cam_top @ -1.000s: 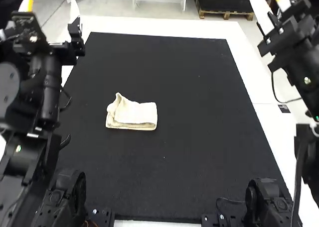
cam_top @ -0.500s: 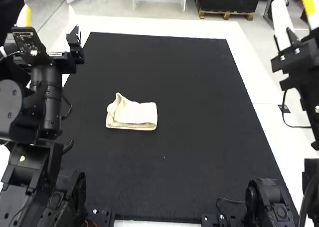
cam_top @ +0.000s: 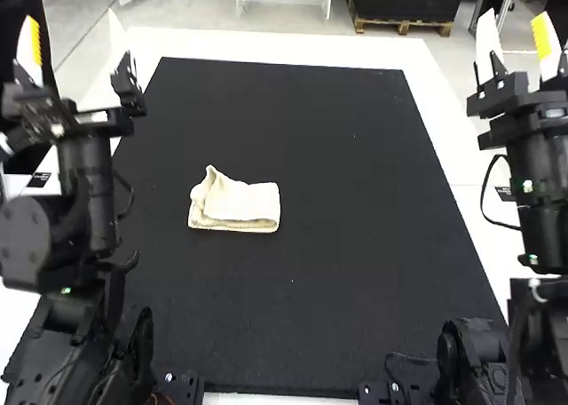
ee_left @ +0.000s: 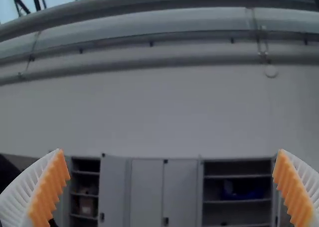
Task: Fold the towel.
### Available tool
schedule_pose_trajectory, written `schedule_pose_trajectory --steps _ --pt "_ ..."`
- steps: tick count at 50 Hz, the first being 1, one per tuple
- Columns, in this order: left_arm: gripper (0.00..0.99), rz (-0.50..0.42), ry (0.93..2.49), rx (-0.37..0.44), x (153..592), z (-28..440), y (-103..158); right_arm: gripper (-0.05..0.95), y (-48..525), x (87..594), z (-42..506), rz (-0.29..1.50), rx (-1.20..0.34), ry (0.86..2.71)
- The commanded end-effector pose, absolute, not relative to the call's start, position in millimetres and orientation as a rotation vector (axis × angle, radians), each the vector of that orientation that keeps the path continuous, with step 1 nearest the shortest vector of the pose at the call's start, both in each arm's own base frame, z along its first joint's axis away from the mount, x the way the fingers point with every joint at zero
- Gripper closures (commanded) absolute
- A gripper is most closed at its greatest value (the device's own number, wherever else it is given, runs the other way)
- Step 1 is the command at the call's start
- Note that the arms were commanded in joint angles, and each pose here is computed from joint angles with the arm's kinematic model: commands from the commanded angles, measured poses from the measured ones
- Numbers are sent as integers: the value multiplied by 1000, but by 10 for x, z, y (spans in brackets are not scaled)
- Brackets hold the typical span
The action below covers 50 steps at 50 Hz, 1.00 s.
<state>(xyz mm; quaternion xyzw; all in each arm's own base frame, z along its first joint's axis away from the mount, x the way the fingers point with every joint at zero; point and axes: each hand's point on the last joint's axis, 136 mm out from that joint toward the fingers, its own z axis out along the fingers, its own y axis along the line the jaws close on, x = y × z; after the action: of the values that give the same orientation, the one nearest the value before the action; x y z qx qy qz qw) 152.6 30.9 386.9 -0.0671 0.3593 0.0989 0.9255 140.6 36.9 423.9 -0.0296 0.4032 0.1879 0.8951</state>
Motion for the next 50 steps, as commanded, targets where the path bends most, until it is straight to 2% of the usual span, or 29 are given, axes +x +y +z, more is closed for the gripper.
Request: schedule_pose_trajectory --steps 1,5,10,13,27,34,36,41,47,50 --pt "36 233 741 -116 1565 3740 294 -8 286 1442 4161 215 -84 784" --pt "36 230 777 -112 1657 3596 288 -10 247 1573 3992 179 -67 824" --pt "34 228 816 -110 1750 3438 285 -10 -22 1774 3715 72 71 890" --pt "33 200 862 -119 1834 3336 283 -10 -87 1858 3563 21 94 925" --pt "26 168 1200 -137 2264 2624 293 -10 -102 2208 2823 -30 92 1113" --pt "20 216 1356 -220 2343 2237 437 -10 -109 2381 2353 -10 123 1314" --pt "20 226 1402 -221 2362 2127 446 -10 -107 2411 2222 -14 121 1369" --pt "20 239 1475 -210 2384 1951 445 -10 -97 2455 1904 -28 110 1498" --pt "23 238 1478 -212 2385 1944 445 -10 -101 2457 1602 -65 81 1623" --pt "23 211 1487 -230 2390 1912 437 -10 -80 2458 1594 -58 69 1627"
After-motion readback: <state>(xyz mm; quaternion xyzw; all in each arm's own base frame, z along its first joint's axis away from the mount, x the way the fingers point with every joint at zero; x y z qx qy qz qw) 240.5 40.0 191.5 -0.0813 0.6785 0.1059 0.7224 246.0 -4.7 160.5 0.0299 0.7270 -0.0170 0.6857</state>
